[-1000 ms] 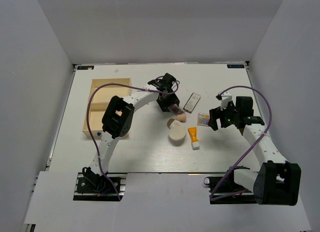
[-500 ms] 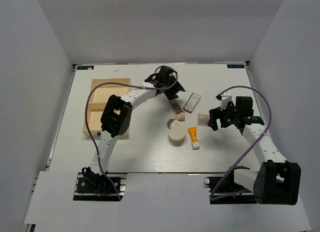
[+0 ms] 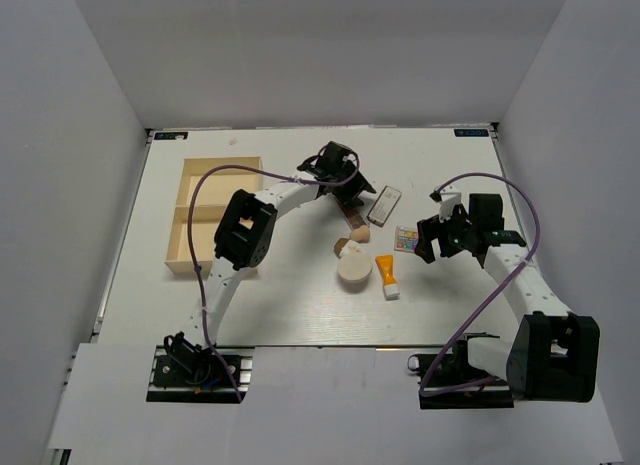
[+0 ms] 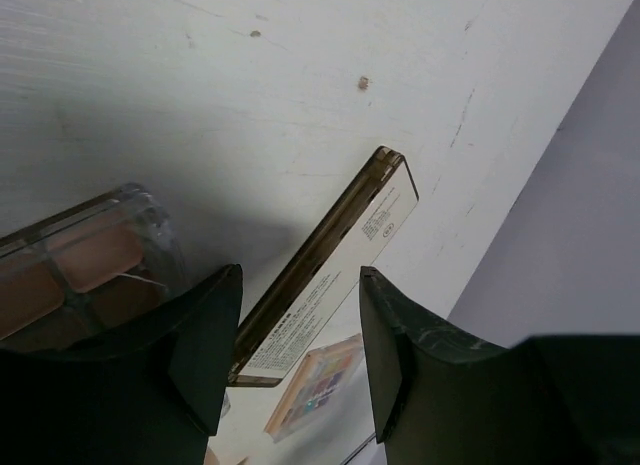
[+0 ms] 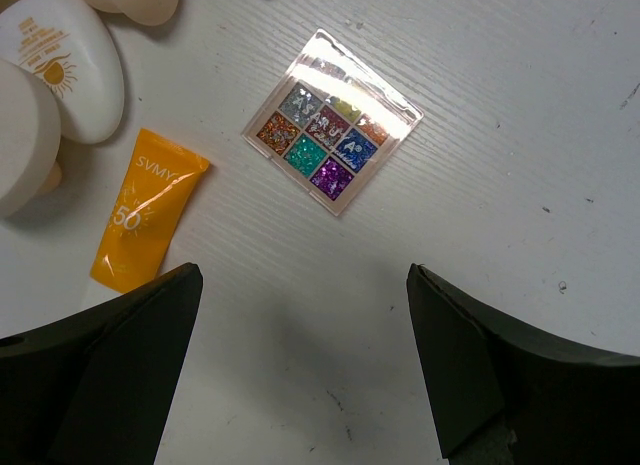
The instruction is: Organize the makeup
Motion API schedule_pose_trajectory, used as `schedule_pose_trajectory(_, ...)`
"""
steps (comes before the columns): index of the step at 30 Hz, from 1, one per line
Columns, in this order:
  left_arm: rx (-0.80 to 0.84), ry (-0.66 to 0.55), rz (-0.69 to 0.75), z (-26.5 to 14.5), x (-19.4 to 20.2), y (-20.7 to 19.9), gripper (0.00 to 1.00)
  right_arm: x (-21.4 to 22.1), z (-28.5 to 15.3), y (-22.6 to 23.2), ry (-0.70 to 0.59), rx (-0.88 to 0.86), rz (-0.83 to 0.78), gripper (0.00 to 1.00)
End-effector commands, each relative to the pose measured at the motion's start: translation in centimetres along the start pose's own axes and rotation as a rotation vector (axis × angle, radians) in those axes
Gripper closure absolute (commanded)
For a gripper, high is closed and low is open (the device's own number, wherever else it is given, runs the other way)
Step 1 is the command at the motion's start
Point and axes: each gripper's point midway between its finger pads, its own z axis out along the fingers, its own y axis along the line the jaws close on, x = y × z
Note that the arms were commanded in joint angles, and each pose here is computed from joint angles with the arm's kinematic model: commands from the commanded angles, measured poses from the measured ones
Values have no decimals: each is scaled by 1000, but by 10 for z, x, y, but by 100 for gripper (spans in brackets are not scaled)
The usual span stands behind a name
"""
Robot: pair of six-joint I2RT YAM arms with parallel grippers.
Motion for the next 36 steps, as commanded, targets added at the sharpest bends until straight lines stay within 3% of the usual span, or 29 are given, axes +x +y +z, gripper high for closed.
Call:
schedule_pose_trajectory(1, -98, -18, 26, -22, 0, 6, 39, -11, -3, 1, -29, -9, -15, 11)
schedule_pose_trajectory(11, -321, -38, 137, -70, -2, 52, 37, -10, -2, 2, -27, -16, -6, 11)
schedule_pose_trajectory(18, -384, -51, 144, -95, -7, 66, 37, -10, -2, 5, -31, -26, -3, 11)
schedule_pose_trajectory(24, -236, -142, 195, -114, -41, 19, 25, -11, -5, 6, -37, -28, -5, 11)
schedule_pose_trajectory(29, -160, -126, 348, -135, -60, -7, 17, -11, -6, 7, -39, -25, -9, 11)
schedule_pose_trajectory(36, -281, 30, 693, -165, -42, 47, 18, -8, -7, 7, -38, -23, -3, 11)
